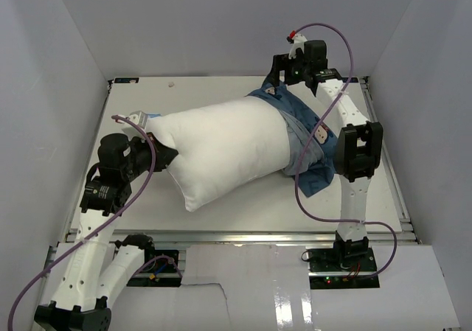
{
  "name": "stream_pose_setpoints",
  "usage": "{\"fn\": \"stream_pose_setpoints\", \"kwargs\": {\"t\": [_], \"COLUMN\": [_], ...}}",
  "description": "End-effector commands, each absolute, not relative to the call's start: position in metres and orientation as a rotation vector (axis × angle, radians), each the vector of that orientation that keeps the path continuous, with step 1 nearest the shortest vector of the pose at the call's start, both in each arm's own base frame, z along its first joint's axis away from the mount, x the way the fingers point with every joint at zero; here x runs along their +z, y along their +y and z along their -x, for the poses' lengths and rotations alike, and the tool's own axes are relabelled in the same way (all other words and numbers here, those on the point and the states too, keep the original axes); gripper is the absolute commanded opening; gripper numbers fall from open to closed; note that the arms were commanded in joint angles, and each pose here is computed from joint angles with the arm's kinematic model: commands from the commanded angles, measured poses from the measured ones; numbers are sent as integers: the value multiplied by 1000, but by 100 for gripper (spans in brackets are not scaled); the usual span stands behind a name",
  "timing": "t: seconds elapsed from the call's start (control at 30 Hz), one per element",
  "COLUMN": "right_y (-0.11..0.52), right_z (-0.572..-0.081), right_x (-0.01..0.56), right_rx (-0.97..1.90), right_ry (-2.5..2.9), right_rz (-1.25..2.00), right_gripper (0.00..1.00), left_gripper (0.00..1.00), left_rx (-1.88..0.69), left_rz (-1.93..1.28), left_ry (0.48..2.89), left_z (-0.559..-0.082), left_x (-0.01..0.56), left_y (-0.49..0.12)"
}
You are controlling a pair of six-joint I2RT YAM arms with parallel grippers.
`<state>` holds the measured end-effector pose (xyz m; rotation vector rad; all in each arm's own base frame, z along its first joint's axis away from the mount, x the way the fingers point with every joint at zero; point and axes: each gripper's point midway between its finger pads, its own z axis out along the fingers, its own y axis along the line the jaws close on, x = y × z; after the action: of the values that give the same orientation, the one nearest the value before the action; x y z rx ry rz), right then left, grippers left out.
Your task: Remove the pillowcase from the pillow
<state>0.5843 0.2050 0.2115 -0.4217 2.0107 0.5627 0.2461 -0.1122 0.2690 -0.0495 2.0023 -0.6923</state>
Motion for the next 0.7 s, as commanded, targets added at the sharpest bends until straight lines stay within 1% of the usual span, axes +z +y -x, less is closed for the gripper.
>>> {"fn": "stream_pose_setpoints", "kwargs": {"t": [0.0,0.1,0.23,0.27,0.43,0.53,0.6,0.63,0.67], "right_y": [222,230,230,234,228,235,243,249,251], "right_z": [-556,-539,-528,-527,-525,-522,-523,-522,-523], "right_x": [276,281,259,263,225,207,202,196,195], "right_rx": [664,730,743,736,480,438,458,499,516], "right_ry": [1893,1885,1968,1969,2061,2097,2094,2094,2094], "right_rz": [497,553,591,600,659,693,711,725,715], "right_gripper": [89,91,91,91,91,91,84,76,55], "left_gripper": [0,0,0,0,0,0,0,0,0], "left_rx": [-681,-683,-690,-691,-693,-724,-740,-735,-728], "left_rz": [22,21,20,20,30,26,29,34,39], "left_ry": [1916,1921,1919,1916,1907,1897,1888,1886,1885], "left_z": [-252,-253,-253,-253,-255,-255,-254,-255,-256], "left_x": [289,286,285,285,287,291,293,294,294], "left_y": [-111,-112,-113,-113,-113,-117,-119,-118,-117]}}
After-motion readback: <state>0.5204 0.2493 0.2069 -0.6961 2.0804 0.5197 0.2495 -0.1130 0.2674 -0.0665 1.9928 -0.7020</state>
